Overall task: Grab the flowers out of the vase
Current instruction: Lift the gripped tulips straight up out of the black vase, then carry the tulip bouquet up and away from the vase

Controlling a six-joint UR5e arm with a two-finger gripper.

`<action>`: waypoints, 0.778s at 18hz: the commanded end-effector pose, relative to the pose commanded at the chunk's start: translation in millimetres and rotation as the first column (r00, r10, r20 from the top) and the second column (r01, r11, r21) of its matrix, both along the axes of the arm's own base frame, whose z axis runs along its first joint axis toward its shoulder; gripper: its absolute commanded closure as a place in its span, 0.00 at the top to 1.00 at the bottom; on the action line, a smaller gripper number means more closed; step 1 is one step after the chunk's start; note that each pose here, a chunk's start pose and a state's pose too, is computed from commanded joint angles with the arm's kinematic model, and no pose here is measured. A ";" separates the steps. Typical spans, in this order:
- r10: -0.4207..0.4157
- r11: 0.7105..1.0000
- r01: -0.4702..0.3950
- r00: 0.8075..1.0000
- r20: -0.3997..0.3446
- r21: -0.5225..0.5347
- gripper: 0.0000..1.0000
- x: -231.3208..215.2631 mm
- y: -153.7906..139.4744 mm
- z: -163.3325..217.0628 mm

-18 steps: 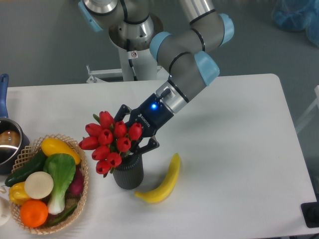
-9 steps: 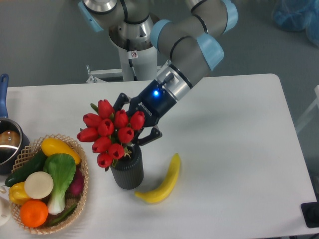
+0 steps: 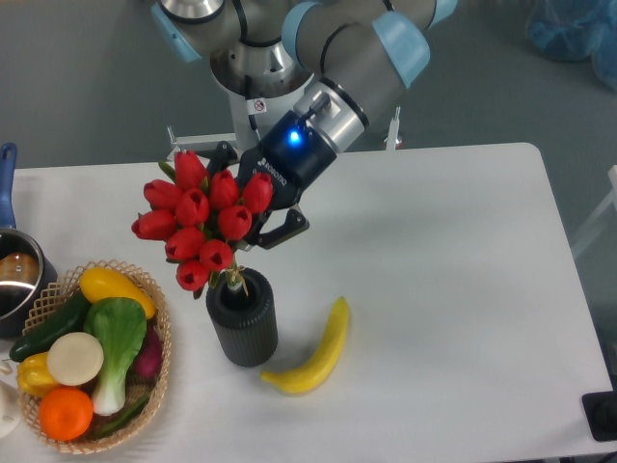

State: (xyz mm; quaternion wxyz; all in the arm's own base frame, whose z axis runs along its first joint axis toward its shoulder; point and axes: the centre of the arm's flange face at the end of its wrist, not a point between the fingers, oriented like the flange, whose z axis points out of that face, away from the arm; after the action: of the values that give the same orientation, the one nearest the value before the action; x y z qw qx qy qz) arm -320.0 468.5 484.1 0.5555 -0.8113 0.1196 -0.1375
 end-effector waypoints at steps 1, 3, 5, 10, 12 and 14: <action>0.013 1.000 -0.013 1.000 0.001 0.004 0.51 -5.4 -1.2 8.2; 0.032 0.999 -0.032 0.999 -0.006 0.014 0.51 -13.0 -3.2 25.4; 0.047 0.999 -0.046 0.999 -0.013 0.022 0.51 -19.3 -5.1 37.3; 0.134 0.990 -0.133 0.991 -0.015 0.041 0.51 -53.9 -23.2 78.8; 0.200 0.980 -0.199 0.980 -0.007 0.021 0.51 -76.7 -40.6 81.0; 0.277 0.960 -0.277 0.961 -0.013 -0.023 0.51 -101.7 -65.2 63.4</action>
State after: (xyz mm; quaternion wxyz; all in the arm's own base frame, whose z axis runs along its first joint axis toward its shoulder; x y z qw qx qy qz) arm -421.7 403.3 547.5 0.5586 -0.8276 0.0057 -0.0560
